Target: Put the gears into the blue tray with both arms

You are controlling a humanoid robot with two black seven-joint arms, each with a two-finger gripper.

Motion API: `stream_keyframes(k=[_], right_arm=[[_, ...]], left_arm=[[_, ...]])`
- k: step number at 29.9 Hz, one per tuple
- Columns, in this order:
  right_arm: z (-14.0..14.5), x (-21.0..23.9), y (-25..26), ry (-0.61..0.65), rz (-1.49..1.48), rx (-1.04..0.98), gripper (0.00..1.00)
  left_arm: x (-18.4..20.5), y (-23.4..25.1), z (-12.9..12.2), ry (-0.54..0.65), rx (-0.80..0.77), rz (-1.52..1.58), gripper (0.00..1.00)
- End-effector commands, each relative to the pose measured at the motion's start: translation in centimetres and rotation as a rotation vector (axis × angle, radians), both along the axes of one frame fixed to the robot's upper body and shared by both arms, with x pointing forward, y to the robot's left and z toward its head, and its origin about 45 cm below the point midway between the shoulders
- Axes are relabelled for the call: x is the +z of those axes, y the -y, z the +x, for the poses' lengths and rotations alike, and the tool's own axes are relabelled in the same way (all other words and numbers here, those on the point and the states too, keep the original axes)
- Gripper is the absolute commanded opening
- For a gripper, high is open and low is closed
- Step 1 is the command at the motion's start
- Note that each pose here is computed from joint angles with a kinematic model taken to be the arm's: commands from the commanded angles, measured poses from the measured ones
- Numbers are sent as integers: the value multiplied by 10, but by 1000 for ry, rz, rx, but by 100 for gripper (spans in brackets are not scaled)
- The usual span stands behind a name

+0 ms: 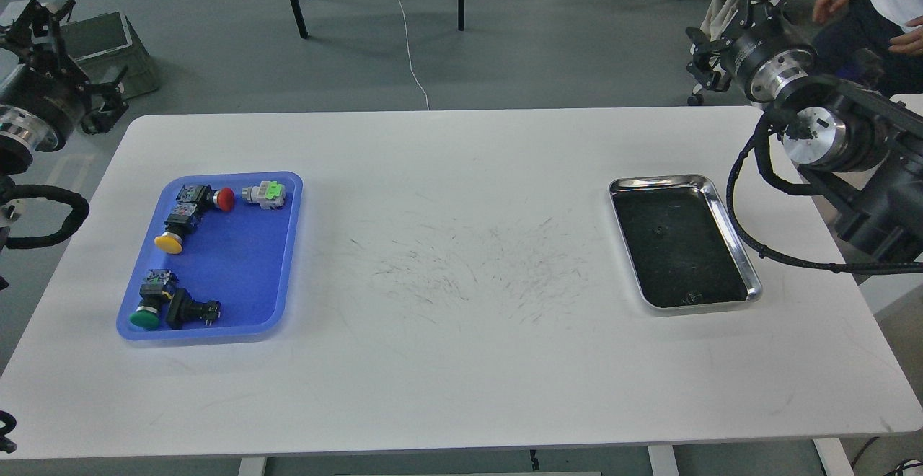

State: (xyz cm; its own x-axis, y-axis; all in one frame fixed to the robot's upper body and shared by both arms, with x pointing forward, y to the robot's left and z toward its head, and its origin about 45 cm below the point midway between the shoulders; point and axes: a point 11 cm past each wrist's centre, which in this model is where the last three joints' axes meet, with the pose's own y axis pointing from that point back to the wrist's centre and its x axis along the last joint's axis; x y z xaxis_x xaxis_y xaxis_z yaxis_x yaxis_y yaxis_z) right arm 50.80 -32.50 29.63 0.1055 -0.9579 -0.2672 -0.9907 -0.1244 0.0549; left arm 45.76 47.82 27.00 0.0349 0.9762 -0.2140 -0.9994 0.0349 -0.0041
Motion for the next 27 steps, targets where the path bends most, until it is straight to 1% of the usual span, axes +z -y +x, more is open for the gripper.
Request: stream_keyframes(k=[1,8,27], right_arm=[[0,0,-1,1,1,2,99],[0,-1,-1,-6,-3,1,99],[-2,-5,-1,-12,-5,3,99]], left_arm=[[0,0,0,1,-3,8,99],[-6,-4,-5,-14,5,7,99],[-7,-4,-5,-23,0,15,99]])
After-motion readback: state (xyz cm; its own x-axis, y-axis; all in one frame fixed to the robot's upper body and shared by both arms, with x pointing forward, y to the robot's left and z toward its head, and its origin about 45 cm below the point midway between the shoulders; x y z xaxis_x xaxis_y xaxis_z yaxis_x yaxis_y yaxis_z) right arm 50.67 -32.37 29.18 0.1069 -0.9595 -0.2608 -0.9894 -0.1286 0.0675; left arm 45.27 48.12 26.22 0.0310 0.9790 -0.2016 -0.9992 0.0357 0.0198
